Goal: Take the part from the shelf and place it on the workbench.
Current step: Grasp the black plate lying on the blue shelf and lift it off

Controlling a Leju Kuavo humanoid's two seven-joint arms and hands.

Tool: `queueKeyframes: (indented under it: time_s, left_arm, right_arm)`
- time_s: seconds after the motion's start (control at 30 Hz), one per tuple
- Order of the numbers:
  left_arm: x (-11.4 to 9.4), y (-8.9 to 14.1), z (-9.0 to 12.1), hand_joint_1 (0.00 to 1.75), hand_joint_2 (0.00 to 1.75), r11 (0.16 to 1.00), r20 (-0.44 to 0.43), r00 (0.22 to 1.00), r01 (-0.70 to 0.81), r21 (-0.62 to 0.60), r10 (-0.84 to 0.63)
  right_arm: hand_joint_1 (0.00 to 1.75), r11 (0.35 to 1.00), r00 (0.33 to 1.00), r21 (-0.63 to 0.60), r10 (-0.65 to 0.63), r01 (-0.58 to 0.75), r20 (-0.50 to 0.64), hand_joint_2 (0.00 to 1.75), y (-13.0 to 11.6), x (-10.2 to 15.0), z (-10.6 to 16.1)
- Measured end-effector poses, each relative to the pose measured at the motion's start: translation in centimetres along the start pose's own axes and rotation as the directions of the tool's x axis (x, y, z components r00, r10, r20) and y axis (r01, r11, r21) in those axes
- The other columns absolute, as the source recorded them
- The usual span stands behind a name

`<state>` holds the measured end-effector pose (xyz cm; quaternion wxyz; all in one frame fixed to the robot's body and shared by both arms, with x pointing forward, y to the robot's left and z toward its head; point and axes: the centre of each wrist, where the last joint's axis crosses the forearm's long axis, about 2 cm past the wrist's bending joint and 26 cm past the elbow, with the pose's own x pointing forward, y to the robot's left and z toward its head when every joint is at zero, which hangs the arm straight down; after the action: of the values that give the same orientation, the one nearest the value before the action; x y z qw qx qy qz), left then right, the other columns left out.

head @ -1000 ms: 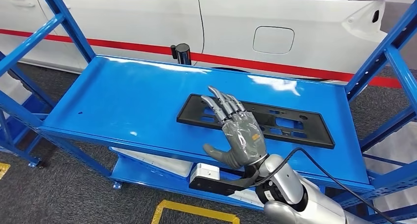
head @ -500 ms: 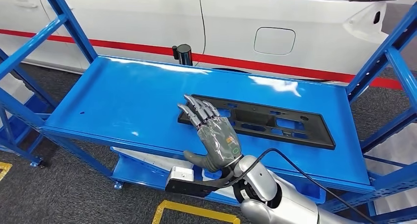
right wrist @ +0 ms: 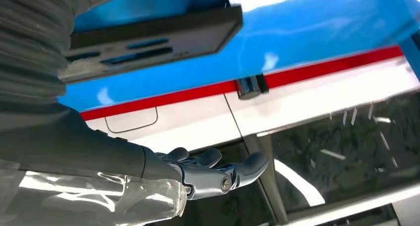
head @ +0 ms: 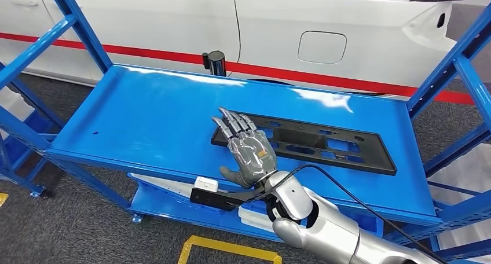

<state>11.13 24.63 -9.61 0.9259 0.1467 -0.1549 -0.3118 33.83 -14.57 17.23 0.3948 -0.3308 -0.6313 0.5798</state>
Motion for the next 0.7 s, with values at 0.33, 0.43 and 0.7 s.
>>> queueKeyframes:
  time_s: [0.33, 0.43, 0.7]
  left_arm:
    - [0.1, 0.4, -0.1, 0.00, 0.00, 1.000, 0.011, 1.000, 0.018, 0.008, -0.018]
    - [0.3, 0.6, -0.2, 0.00, 0.00, 1.000, 0.013, 1.000, 0.024, 0.013, -0.024]
    - [0.1, 0.8, -0.2, 0.00, 0.00, 0.999, 0.002, 1.000, 0.029, 0.018, -0.029]
  right_arm:
    - [0.00, 0.992, 0.995, 0.100, 0.089, -0.083, -0.052, 1.75, 1.4, -1.5, -0.4]
    - [0.00, 0.988, 0.991, 0.116, 0.113, -0.104, -0.078, 1.75, 1.4, -2.0, -0.8]
    - [0.00, 0.978, 0.975, 0.170, 0.148, -0.120, -0.165, 1.75, 1.9, -3.4, -1.1]
